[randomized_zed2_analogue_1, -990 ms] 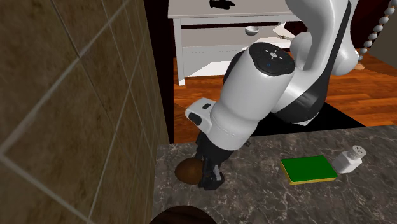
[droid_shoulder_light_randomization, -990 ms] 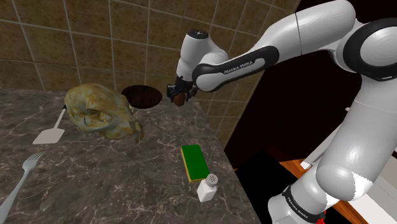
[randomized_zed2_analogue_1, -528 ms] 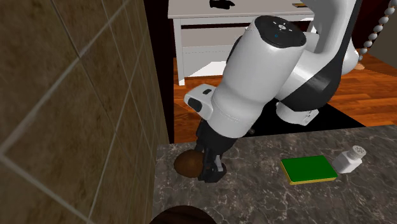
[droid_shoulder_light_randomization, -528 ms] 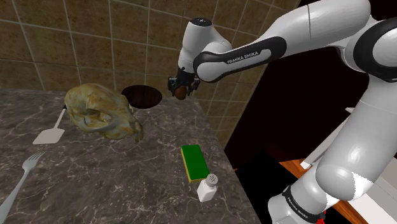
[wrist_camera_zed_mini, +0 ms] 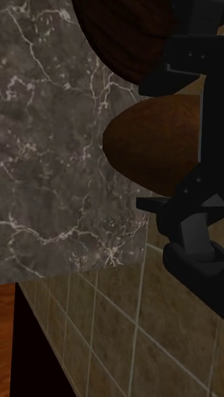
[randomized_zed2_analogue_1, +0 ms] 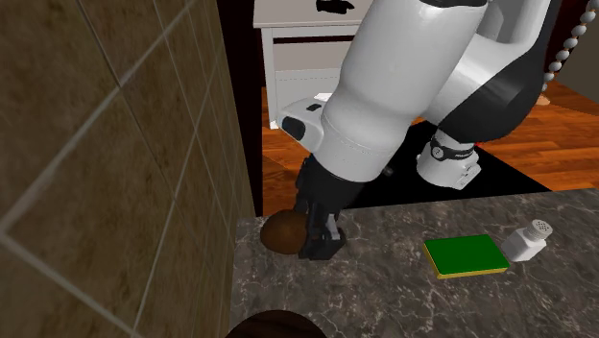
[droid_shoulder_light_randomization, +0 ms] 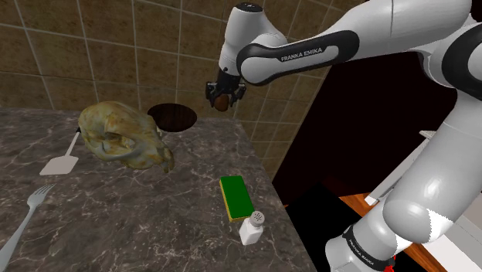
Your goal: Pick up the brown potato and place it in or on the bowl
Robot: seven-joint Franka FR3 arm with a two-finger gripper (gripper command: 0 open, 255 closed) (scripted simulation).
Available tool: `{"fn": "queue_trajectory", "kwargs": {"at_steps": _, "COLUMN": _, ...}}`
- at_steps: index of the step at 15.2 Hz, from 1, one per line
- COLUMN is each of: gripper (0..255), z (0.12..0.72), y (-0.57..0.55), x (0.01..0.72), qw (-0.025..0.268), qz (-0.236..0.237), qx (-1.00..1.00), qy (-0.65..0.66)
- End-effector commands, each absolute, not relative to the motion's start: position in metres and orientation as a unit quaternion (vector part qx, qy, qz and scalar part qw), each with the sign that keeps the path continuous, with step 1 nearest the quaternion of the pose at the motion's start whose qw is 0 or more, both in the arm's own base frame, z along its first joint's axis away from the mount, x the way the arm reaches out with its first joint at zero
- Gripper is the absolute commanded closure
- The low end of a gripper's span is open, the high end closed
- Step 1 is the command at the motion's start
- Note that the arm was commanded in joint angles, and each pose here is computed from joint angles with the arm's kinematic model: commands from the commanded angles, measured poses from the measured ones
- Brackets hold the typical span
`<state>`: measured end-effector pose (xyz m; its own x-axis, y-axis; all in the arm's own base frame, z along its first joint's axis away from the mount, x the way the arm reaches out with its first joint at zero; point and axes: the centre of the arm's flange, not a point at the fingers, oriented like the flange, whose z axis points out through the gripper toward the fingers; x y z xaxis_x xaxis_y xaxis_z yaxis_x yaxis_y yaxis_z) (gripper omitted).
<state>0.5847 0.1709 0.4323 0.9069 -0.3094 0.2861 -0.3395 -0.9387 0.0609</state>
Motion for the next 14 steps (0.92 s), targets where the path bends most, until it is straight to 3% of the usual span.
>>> {"fn": "queue_trajectory", "kwargs": {"at_steps": 1, "gripper": 255, "z": 0.438, "y": 0.172, "x": 0.585, "qw": 0.055, "qz": 0.137, "qx": 0.975, "qy": -0.166}}
{"fn": "queue_trajectory", "kwargs": {"at_steps": 14, "gripper": 255, "z": 0.436, "y": 0.31, "x": 0.688, "qw": 0.055, "qz": 0.137, "qx": 0.975, "qy": -0.166}}
